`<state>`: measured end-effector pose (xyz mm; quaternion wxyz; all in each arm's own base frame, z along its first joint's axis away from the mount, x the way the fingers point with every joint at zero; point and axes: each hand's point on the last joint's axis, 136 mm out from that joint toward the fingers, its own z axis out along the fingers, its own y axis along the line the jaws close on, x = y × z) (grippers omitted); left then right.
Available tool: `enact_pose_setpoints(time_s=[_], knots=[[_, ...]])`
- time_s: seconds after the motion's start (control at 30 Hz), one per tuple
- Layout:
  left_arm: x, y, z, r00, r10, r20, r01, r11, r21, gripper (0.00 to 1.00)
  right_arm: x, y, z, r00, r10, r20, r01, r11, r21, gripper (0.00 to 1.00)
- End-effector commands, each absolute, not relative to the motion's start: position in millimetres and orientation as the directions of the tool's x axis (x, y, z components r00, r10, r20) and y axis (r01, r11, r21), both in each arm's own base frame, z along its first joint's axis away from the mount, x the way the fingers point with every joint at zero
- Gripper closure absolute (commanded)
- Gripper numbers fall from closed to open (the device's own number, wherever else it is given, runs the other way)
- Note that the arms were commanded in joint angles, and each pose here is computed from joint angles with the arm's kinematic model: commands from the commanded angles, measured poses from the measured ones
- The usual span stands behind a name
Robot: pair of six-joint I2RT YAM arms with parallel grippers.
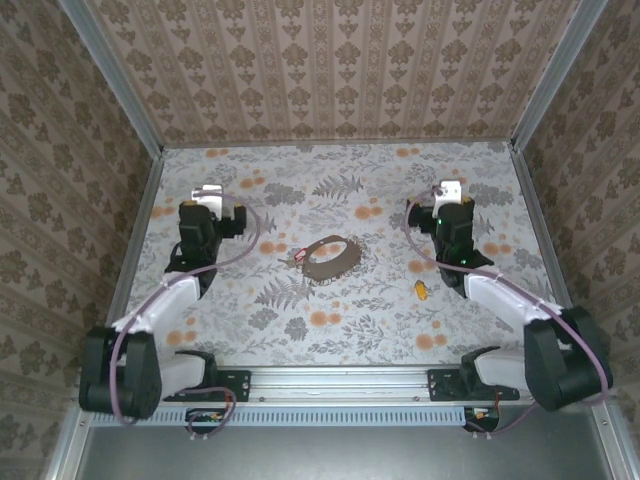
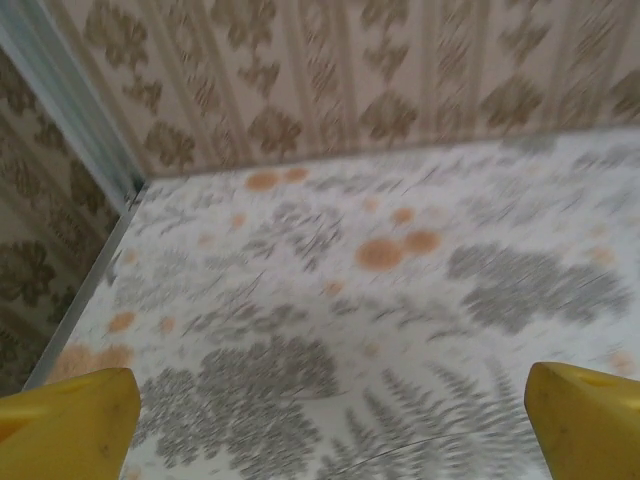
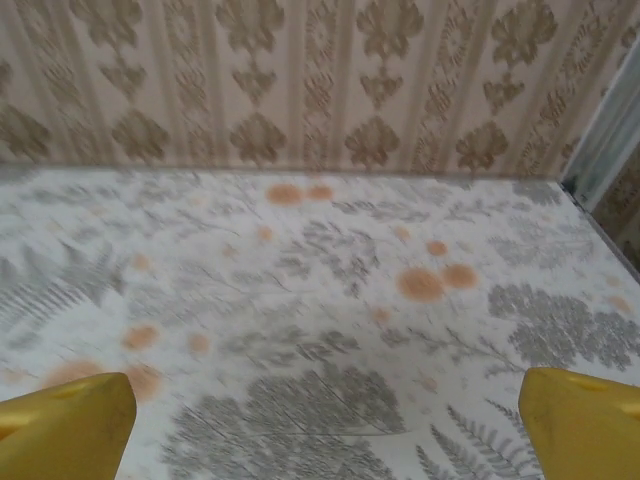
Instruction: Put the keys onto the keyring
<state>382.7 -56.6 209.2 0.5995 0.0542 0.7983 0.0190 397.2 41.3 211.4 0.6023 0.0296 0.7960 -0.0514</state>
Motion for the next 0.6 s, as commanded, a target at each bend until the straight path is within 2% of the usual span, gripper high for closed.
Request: enact_pose_setpoints(time_s=[0.0, 0.07, 0.17, 0.3, 0.43, 0.5, 0.57], knots=[[357.2, -81.7, 186.1, -0.460, 0.031, -0.887, 0.105, 0.994, -0.020, 0.00, 378.7, 55.2, 182.0, -0.520, 0.025, -0.854, 0.056, 0.998, -0.005, 0.00], [346.2, -117.6, 182.3, -0.529, 0.002, -0.849, 0.202, 0.972, -0.124, 0.00, 368.8, 77.7, 163.7, -0.624, 0.016, -0.781, -0.033, 0.998, 0.047, 0.00], [332.0, -158.9, 170.5, -0.640, 0.026, -0.768, 0.306, 0.925, -0.223, 0.00, 363.4, 106.2, 148.0, -0.700, -0.016, -0.714, -0.144, 0.982, 0.120, 0.00], [316.6, -198.3, 159.3, -0.707, 0.130, -0.695, 0.411, 0.876, -0.253, 0.00, 369.8, 135.2, 128.5, -0.776, -0.072, -0.626, -0.230, 0.957, 0.175, 0.01], [302.4, -203.2, 150.5, -0.745, 0.147, -0.651, 0.410, 0.870, -0.273, 0.00, 365.1, 157.2, 115.8, -0.804, -0.081, -0.590, -0.279, 0.927, 0.252, 0.03], [291.3, -202.5, 140.7, -0.787, 0.127, -0.604, 0.390, 0.860, -0.328, 0.05, 356.3, 165.4, 114.5, -0.814, -0.110, -0.570, -0.302, 0.919, 0.254, 0.04], [281.6, -201.8, 128.2, -0.816, 0.125, -0.565, 0.376, 0.857, -0.353, 0.16, 339.4, 172.6, 109.4, -0.818, -0.131, -0.560, -0.322, 0.911, 0.258, 0.04]])
